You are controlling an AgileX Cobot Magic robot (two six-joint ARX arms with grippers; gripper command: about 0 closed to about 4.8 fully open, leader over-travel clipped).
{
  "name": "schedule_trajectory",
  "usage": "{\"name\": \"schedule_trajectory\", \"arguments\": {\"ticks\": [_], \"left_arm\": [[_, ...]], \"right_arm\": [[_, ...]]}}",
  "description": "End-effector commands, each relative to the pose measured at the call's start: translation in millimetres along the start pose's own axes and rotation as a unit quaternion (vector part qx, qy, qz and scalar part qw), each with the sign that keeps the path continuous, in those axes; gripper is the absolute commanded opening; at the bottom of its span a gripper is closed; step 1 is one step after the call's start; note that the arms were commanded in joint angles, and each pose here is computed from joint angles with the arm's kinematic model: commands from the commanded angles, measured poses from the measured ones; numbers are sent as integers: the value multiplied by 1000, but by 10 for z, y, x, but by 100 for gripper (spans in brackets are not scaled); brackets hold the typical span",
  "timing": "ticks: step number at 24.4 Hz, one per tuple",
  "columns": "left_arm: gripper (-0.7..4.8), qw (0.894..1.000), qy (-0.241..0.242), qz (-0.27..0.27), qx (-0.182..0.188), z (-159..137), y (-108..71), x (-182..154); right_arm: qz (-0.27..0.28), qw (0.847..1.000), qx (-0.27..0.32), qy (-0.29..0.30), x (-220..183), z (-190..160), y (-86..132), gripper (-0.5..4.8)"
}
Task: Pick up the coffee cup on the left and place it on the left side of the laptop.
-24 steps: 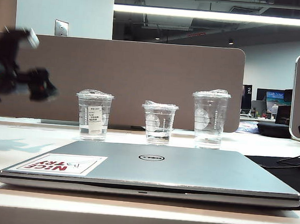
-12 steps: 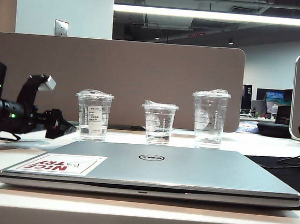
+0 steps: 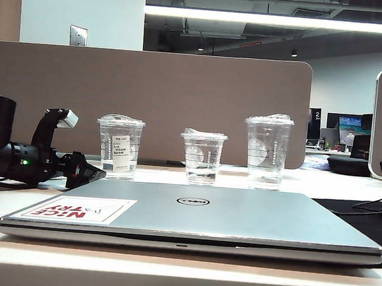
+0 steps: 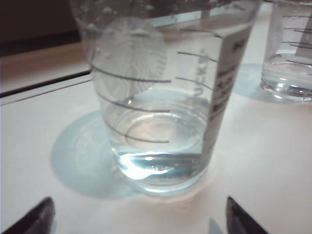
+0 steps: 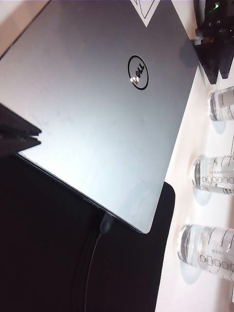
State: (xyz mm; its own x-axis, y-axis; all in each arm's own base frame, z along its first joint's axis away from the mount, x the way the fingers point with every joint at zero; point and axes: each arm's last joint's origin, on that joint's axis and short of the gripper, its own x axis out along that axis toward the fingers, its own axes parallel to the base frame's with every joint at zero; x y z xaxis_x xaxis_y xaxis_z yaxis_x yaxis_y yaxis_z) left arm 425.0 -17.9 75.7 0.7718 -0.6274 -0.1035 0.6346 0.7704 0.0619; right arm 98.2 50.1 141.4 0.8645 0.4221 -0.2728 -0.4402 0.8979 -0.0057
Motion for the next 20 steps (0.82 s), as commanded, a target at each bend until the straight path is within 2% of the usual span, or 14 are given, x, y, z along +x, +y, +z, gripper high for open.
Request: {"name": "schedule_trajectory", "arguments": {"ticks": [1,13,20], "left_arm": [[479,1000,9,-14,-9,-161,-48,18],[479,999,-15,-36,12,-196,-148,299],[479,999,-18,-29,13,-140,-56,449]], "right_arm": [[0,1000,-1,-6,4,1,1,-5],[0,1000,-1,-6,4,1,0,-5],[0,1000,-1,-5,4,0,0,-5]]}}
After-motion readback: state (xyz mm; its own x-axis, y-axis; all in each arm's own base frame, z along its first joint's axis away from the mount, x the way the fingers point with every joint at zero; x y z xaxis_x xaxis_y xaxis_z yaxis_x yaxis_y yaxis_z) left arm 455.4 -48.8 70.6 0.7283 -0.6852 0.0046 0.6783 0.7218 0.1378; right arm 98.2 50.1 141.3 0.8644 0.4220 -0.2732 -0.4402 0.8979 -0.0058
